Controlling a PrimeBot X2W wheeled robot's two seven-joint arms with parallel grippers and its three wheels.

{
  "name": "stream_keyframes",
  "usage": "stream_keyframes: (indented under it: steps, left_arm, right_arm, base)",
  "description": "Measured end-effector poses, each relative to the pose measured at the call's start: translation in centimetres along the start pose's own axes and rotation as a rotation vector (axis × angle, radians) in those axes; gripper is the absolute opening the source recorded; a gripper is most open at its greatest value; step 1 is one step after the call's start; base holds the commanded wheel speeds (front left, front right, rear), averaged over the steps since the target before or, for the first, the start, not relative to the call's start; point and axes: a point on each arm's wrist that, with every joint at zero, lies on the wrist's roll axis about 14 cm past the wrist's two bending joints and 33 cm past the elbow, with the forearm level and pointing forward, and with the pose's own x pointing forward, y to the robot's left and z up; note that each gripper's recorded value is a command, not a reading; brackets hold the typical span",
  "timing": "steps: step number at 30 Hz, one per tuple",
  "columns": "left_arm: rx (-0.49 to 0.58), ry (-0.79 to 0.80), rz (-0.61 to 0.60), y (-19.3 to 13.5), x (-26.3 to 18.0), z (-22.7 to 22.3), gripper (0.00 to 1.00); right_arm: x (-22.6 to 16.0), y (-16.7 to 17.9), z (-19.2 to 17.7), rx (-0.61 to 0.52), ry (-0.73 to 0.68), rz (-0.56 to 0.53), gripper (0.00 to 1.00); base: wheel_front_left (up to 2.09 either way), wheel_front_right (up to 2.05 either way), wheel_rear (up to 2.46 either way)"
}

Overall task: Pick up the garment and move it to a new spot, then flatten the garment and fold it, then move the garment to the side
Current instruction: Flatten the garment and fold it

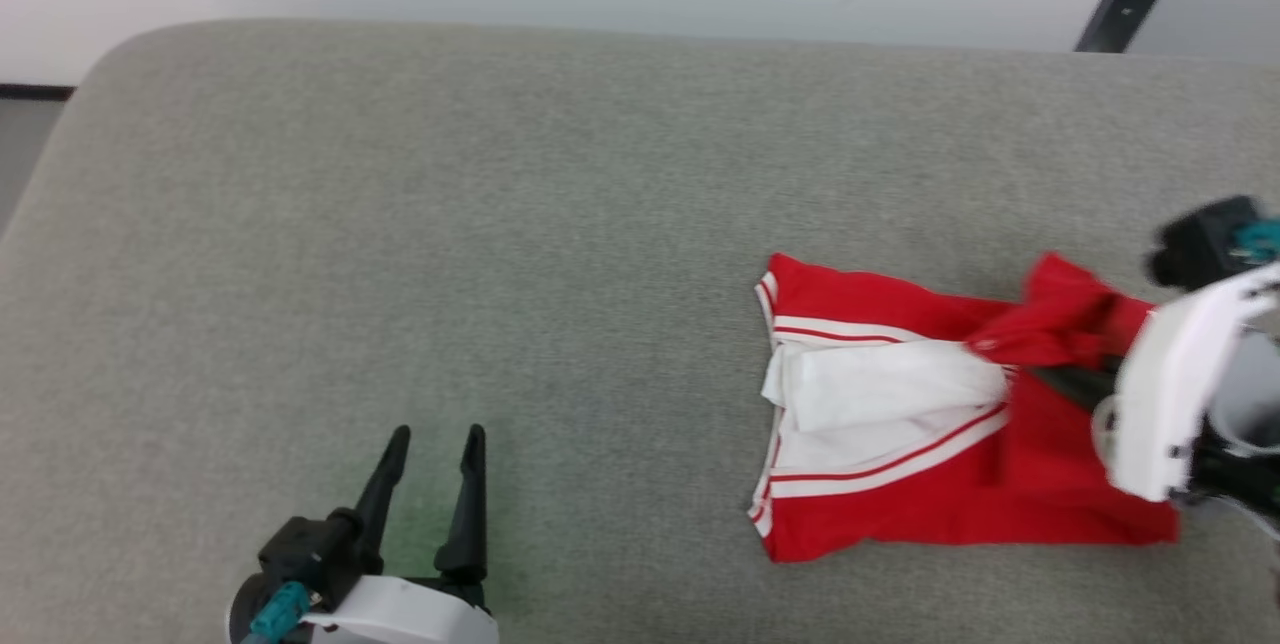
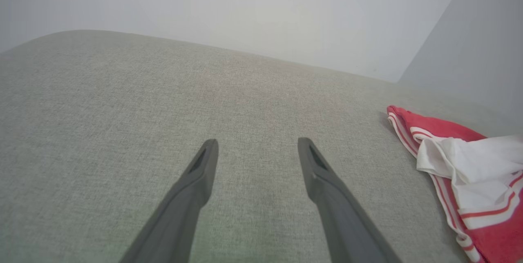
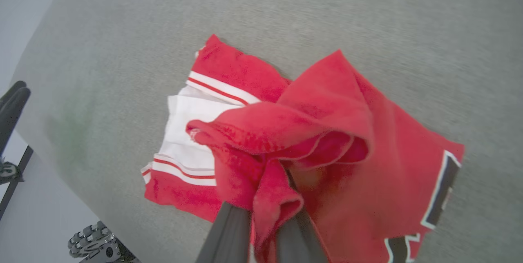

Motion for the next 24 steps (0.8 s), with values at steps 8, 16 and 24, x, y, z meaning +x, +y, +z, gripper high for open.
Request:
stream_keyframes:
  steps: [8,16,24]
  left_arm:
    - [-0.036,0.007,0.051,1.2,-1.1,-0.2,1.0]
    - [-0.044,0.012,0.085,2.1,-1.2,-0.3,1.0]
    - [-0.054,0.012,0.074,1.7,-0.8,-0.4,1.0]
  right_arm:
    - [3.9,6.4,1.0,-0.116,0.028,0.162,0.0]
    - [7.0,7.9,0.2,-0.143,0.068,0.202,0.0]
    - [7.0,9.2,0.1,-0.123,0.048,0.253,1.0]
  base:
    - [0.0,0.0,0.0]
    - [0.0,0.0,0.0]
    - [0.0,0.0,0.0]
